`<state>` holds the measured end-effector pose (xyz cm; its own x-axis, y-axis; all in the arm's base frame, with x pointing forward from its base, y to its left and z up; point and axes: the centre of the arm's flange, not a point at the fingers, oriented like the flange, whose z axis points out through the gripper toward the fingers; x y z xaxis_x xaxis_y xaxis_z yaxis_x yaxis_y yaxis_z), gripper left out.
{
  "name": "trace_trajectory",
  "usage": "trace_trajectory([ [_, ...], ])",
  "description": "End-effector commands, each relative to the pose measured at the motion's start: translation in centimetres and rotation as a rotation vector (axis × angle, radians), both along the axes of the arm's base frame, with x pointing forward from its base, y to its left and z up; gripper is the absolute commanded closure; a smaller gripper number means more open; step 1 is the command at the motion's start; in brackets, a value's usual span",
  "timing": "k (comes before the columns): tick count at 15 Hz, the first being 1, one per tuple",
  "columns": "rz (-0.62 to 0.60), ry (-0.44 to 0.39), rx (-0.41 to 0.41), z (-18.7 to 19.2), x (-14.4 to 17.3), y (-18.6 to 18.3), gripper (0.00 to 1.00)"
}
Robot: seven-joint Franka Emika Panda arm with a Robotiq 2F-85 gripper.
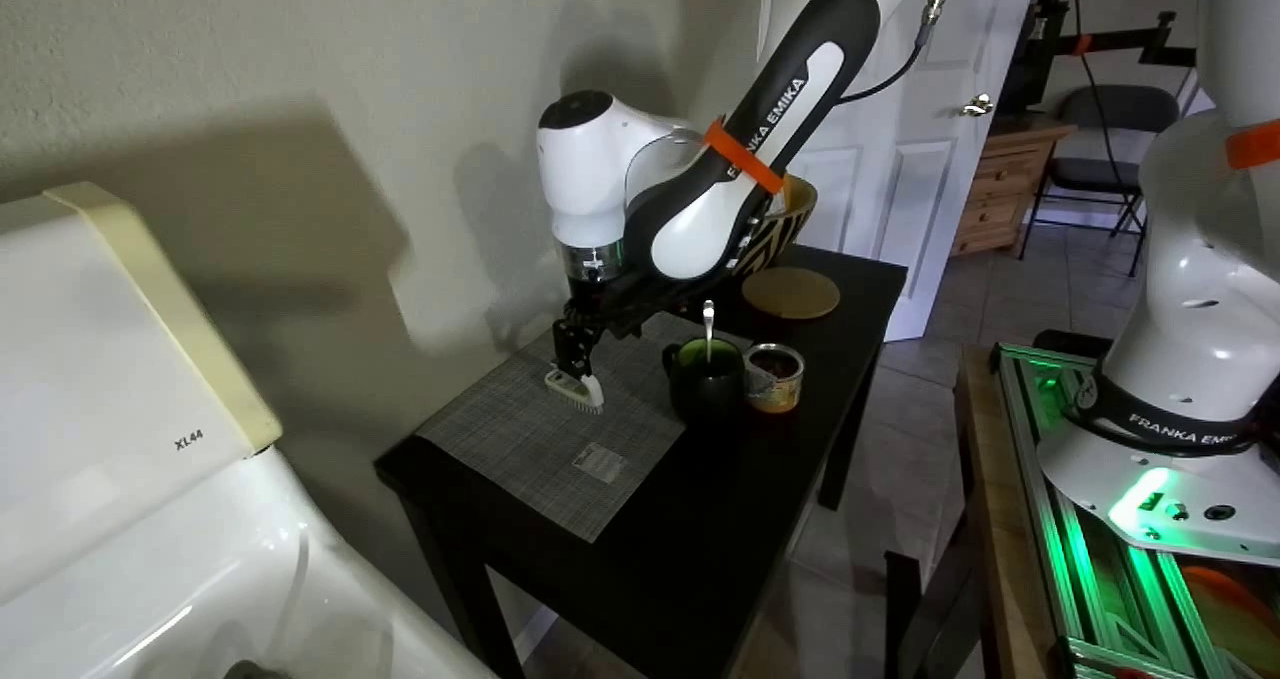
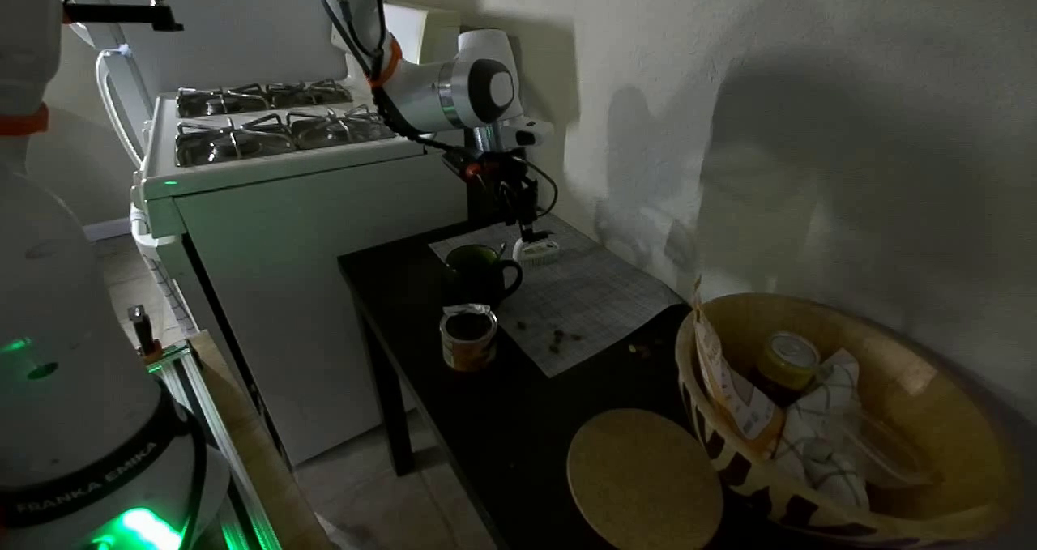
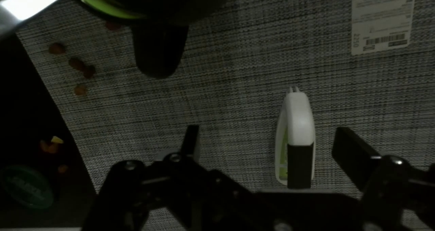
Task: Transfer the small brush to the bowl
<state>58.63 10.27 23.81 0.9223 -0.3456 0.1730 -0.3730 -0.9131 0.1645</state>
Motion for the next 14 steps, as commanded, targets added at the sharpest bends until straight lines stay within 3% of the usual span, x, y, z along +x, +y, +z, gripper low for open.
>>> trace_trajectory([
  [1,0.000,0.000,0.000,0.0,0.0,0.0,0.00],
  [6,0.021,-0.089,0.038,-1.1,0.5,1.1,0.00],
  [10,0.017,-0.081,0.044,-2.8,0.9,1.5,0.01],
  [14,0.016,-0.077,0.041,-4.9,1.5,1.5,0.22],
])
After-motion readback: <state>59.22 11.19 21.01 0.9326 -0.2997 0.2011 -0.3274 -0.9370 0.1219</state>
